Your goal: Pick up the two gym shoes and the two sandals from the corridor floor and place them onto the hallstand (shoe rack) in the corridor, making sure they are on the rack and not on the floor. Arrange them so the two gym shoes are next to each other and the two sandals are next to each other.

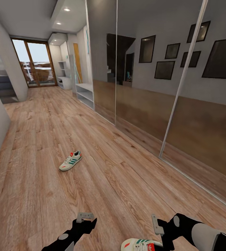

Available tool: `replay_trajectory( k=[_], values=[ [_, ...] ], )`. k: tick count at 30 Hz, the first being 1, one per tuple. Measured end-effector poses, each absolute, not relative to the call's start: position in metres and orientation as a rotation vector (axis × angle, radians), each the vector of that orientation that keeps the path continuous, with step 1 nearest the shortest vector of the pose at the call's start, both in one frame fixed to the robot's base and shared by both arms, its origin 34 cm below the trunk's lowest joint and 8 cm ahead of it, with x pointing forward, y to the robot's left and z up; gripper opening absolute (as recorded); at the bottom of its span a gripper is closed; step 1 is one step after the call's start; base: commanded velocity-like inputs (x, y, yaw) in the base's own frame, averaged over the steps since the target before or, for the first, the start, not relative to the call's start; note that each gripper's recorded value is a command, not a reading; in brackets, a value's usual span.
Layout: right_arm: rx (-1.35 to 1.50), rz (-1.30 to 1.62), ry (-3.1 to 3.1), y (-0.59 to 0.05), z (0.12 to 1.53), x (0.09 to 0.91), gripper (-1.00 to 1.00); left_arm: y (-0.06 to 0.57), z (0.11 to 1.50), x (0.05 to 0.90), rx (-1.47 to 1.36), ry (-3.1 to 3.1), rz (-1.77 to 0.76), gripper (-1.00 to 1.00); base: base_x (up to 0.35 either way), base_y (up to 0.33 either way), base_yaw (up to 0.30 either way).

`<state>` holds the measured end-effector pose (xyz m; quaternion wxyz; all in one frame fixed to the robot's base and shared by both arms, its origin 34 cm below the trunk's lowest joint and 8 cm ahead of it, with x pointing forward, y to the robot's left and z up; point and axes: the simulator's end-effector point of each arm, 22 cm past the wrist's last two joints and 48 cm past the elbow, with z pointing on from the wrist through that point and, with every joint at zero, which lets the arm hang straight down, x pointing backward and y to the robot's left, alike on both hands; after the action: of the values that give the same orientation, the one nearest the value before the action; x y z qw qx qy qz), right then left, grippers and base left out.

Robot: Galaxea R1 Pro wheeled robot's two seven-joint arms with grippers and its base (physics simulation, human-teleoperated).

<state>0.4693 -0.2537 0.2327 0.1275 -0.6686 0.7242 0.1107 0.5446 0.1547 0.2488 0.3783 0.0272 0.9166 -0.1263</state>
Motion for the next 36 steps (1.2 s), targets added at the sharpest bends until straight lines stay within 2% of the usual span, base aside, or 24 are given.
replay_trajectory(
  k=[30,36],
  values=[
    [-1.915,0.282,2.112,-0.254,0.218,0.475,1.00,0.153,0.231,0.535,0.068,2.380,-0.328,1.00,0.000,0.005,0.000],
    [-1.924,0.348,2.070,-0.212,0.214,0.465,1.00,0.149,0.247,0.554,0.074,2.327,-0.336,1.00,0.000,0.000,0.000]
  ],
)
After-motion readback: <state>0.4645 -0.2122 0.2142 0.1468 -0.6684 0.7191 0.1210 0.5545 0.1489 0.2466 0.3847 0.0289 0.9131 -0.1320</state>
